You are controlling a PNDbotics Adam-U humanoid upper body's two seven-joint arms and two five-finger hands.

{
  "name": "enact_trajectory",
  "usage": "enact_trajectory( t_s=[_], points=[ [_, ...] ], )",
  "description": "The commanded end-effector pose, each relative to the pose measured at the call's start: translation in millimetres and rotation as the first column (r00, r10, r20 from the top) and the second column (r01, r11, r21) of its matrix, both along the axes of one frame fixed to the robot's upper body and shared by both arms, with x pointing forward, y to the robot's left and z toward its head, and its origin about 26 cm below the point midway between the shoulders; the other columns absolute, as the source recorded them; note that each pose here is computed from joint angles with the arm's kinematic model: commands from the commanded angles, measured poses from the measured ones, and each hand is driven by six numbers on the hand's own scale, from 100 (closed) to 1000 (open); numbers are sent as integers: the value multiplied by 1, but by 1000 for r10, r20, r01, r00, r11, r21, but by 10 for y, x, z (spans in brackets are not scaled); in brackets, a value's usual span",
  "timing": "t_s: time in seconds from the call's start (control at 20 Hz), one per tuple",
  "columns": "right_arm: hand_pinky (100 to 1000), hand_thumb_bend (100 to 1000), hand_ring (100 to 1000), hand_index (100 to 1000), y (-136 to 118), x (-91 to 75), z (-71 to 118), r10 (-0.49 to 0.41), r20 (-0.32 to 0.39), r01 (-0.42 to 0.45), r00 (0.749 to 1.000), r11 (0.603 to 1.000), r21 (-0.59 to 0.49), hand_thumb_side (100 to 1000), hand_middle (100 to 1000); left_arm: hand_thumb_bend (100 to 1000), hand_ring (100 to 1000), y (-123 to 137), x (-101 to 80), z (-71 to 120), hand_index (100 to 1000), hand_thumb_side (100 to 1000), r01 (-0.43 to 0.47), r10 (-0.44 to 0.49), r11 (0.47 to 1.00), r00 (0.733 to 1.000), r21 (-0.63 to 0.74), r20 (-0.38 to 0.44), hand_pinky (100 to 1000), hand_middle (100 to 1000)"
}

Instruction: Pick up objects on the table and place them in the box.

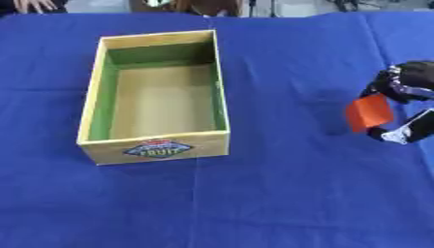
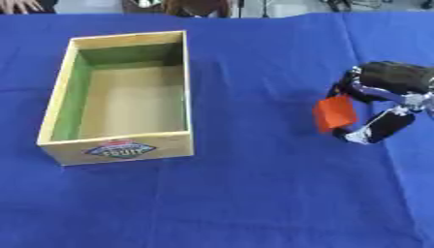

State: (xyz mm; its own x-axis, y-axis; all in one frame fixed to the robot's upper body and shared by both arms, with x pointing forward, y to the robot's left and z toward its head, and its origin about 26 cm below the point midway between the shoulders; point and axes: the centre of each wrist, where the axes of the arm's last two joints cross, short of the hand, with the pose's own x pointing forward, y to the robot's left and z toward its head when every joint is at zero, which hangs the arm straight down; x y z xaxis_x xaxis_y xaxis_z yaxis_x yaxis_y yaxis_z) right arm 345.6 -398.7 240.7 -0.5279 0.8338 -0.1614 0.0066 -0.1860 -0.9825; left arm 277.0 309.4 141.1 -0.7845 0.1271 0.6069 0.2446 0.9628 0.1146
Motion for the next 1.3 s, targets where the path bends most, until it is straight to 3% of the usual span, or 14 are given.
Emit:
enact_trajectory(
  t_s=[0.05,0.25,0.4,0.65,1.0,1.3],
  points=[
    [706,100,665,150,41,-37,171,13,59,-16,998,999,49,119,124,100,334,-14,-9,71,516,958,7,-7,1000,1000,12,24,275,429],
    [708,100,657,143,167,-89,381,46,137,-61,990,993,102,120,110,100,334,-8,-12,69,516,958,4,-5,1000,1000,14,22,275,429],
    [708,100,653,142,335,-136,630,93,218,-124,971,984,130,127,108,100,334,-6,-14,68,516,958,6,-6,1000,1000,19,20,275,429],
    [701,100,644,142,658,-170,921,160,288,-221,944,956,192,131,108,100,334,-18,-13,66,516,957,19,-19,999,1000,27,18,275,429],
    [684,100,626,137,1131,-84,1130,234,335,-343,913,885,315,136,101,100,334,-61,4,79,516,955,55,-55,998,998,30,24,275,429],
    [677,100,609,136,1539,173,1152,225,374,-367,900,854,368,136,100,100,333,-127,44,128,516,939,94,-96,995,994,40,57,275,428]
  ],
)
